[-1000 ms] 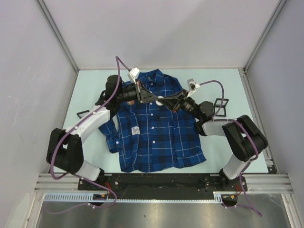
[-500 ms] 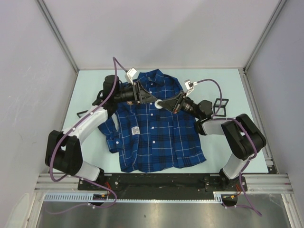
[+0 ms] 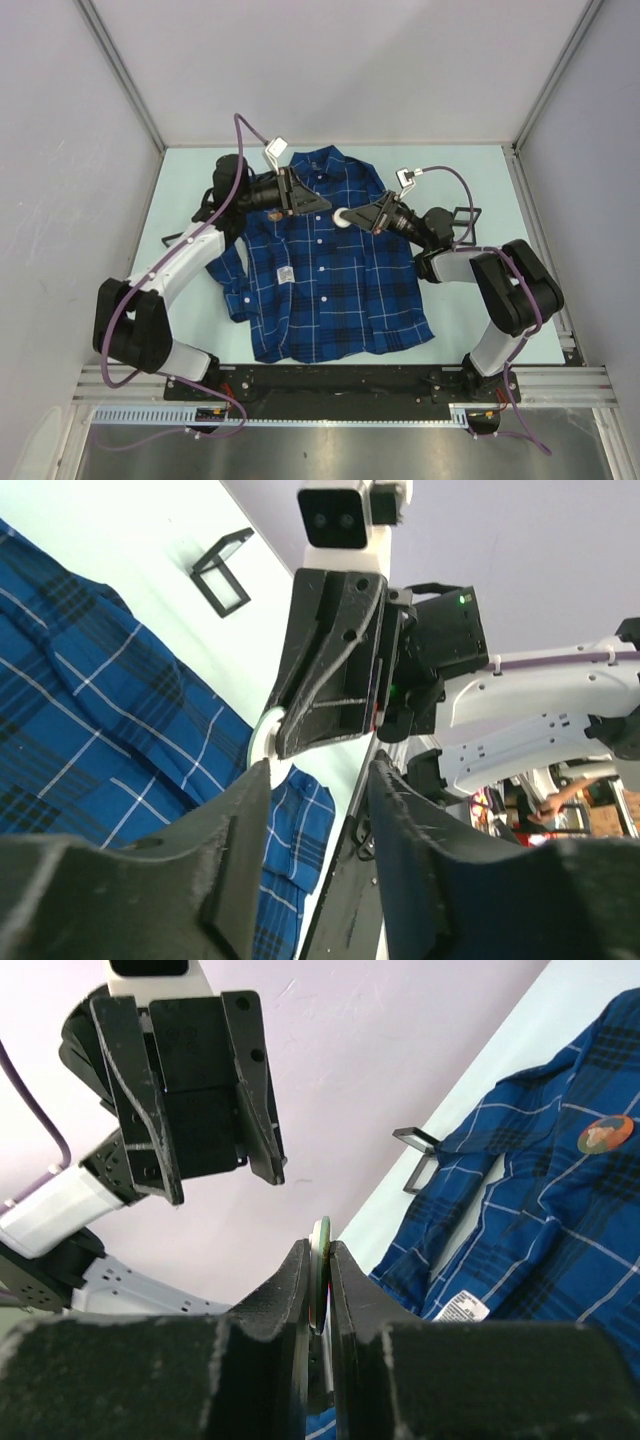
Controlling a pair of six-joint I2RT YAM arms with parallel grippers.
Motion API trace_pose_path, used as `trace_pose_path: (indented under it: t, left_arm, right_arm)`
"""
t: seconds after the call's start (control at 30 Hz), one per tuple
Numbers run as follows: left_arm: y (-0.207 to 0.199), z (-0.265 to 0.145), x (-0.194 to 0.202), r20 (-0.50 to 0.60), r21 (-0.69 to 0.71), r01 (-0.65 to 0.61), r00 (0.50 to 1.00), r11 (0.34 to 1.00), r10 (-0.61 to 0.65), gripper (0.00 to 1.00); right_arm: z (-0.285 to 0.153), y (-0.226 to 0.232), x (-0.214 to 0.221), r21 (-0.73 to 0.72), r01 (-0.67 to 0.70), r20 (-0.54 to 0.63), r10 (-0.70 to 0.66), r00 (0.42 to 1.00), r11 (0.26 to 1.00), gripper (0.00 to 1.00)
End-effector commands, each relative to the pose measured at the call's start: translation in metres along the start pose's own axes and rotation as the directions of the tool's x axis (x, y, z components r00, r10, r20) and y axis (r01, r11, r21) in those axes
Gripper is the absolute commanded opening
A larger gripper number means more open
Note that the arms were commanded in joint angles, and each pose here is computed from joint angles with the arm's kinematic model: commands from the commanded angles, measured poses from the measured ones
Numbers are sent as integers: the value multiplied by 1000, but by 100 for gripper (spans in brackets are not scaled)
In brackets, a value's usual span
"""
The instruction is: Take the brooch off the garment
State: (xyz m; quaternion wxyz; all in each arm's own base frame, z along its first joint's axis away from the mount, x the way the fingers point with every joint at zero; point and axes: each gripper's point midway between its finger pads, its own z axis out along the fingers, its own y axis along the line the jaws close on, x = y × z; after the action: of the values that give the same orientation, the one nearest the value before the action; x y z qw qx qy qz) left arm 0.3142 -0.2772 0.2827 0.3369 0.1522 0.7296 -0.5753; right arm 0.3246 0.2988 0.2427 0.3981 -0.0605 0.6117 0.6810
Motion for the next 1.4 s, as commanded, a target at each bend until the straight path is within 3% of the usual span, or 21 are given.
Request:
trace_pose_path:
  t: [0.0,0.17,0.33,0.63,1.1,1.23,1.37]
  left_arm:
    - [-22,9,-4,-28,78,-80,996,994,82,51]
    - [-16,16,5,-60,81,-42,997,996,47,55]
    - [-19,21,11,-75,110,-28,997,994,36,42]
    - [-22,22,12,-73,136,-11,997,991,22,35]
    - [-11,28,20,-112,114,32,994,993,-19,41]
    - [-14,28,21,-113,125,25,993,992,-11,26]
    - [-15,28,19,-109,125,23,994,992,-10,17]
  right_arm:
    - [-8,63,-30,-189,130,115,-109,987,973,0]
    - [-13,73,-34,-203,124,128,-99,987,971,0]
    - [-14,81,-36,-217,129,130,-103,986,968,0]
    - [-11,81,-32,-223,132,121,-107,987,966,0]
    - [-11,90,-31,-240,136,122,-109,987,961,0]
    - [-11,91,-30,-244,135,119,-109,987,960,0]
    - [-10,89,-29,-242,135,117,-109,987,961,0]
